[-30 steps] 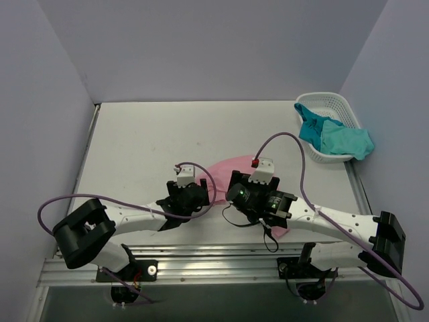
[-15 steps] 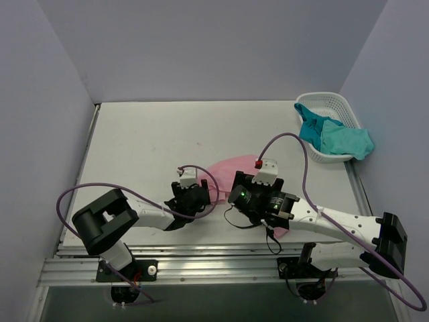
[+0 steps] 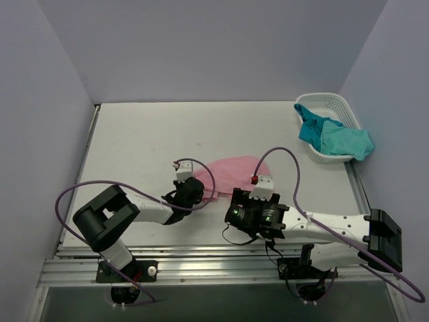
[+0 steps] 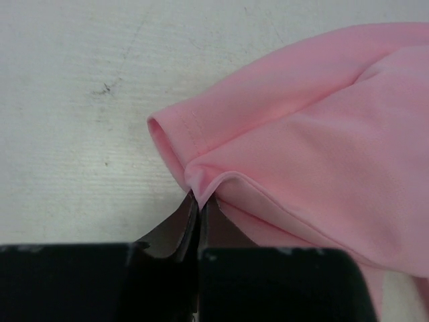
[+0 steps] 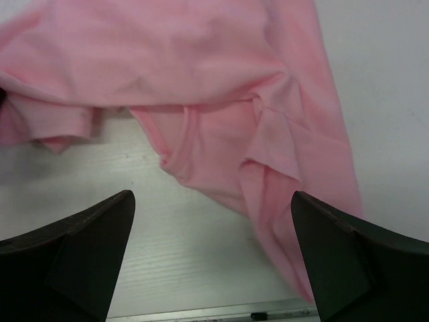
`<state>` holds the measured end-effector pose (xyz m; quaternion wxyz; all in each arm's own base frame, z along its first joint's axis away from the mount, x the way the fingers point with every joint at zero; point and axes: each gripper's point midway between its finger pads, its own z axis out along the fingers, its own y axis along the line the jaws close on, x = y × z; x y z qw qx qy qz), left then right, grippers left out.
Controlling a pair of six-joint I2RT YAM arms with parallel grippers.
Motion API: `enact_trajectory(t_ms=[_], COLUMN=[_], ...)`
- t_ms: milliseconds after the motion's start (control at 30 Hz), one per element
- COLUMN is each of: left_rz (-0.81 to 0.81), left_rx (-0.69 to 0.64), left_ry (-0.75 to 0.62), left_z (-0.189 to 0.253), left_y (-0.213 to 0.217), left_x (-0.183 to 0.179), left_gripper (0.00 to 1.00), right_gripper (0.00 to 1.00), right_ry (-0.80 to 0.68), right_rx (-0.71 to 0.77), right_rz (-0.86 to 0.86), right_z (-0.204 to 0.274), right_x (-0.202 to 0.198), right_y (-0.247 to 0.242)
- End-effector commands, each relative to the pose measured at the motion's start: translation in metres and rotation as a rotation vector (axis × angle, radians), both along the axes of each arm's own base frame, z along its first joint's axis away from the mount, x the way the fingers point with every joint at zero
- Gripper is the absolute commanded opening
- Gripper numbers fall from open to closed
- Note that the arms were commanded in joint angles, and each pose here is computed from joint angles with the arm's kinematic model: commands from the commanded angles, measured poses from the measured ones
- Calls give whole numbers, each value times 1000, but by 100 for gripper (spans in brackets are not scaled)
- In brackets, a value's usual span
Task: Fold and stack the t-shirts
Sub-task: Move the tshirt to the center of the board, then flatten the tshirt out
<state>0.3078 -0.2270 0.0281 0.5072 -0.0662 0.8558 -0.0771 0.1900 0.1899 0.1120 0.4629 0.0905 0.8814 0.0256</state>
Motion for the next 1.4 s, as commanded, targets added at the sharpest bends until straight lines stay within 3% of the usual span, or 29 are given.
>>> enact_trajectory(t_ms=[0,267,633,867,1367], left_rz=[36,124,127,114,109], left_rx=[-25,-47,-57,-63,-79], left_ry=[-47,-58,-40,-35,-34], left_z=[32,45,36,35,35], left_y=[9,48,46,44,44], left_x=[27,54,68,67,63], left_gripper=[2,2,2,2,2], right_gripper=[97,95,93,93,91], right_ry=[49,60,127,146,71], right_rx=[-11,-34,-58,-79,-112], right_rz=[-31,-7,96,88,45], right_z=[-29,-40,-82,-103,-68], right_x=[-10,-17,-68,-82,-72], right_y=[1,10,48,39,14])
